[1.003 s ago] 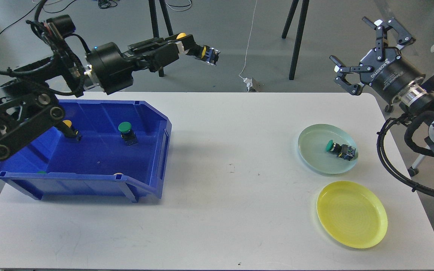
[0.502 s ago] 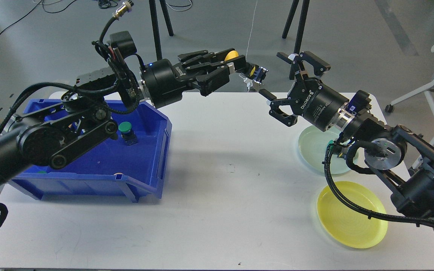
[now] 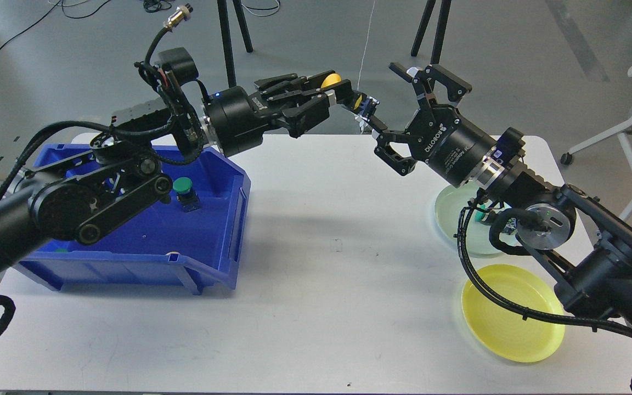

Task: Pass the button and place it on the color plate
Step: 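Close the right gripper on the yellow button held by the left gripper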

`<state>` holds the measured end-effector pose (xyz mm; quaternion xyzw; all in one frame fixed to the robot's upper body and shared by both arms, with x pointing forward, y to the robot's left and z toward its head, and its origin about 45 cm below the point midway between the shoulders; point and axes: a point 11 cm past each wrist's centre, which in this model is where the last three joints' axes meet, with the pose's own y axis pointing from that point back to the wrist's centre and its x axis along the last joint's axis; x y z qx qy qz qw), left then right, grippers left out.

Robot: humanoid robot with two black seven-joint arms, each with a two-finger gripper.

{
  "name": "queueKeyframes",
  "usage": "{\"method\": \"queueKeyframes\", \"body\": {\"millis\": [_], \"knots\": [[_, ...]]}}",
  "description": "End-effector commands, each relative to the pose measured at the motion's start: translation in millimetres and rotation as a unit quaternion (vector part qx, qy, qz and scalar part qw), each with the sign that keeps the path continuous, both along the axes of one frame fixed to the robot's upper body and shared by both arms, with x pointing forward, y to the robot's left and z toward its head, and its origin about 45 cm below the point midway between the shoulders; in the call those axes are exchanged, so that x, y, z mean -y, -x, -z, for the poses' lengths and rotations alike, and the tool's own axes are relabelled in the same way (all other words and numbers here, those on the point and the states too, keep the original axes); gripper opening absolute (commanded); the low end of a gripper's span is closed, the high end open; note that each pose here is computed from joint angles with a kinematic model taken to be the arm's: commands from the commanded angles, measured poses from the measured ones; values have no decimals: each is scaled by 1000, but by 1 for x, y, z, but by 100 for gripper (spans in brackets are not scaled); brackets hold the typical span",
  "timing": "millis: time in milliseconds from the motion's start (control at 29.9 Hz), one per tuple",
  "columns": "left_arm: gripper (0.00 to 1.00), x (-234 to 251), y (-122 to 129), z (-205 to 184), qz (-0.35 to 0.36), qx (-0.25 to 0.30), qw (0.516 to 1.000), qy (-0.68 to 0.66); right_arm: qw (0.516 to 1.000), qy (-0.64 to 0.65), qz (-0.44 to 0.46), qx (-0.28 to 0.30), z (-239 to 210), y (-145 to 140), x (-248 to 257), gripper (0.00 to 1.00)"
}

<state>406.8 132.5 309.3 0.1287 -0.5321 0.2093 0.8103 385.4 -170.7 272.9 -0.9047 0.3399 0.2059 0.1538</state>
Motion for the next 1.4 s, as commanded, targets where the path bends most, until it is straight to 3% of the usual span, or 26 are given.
{"method": "queueKeyframes", "body": {"millis": [0, 1371], "knots": [[21, 0, 0, 2, 0, -2, 1000, -1, 1000, -6, -10, -2, 2, 2, -8, 71], [21, -1, -2, -3, -2, 1, 1000, 2, 1000, 3, -13, -17, 21, 11, -9, 74]]}}
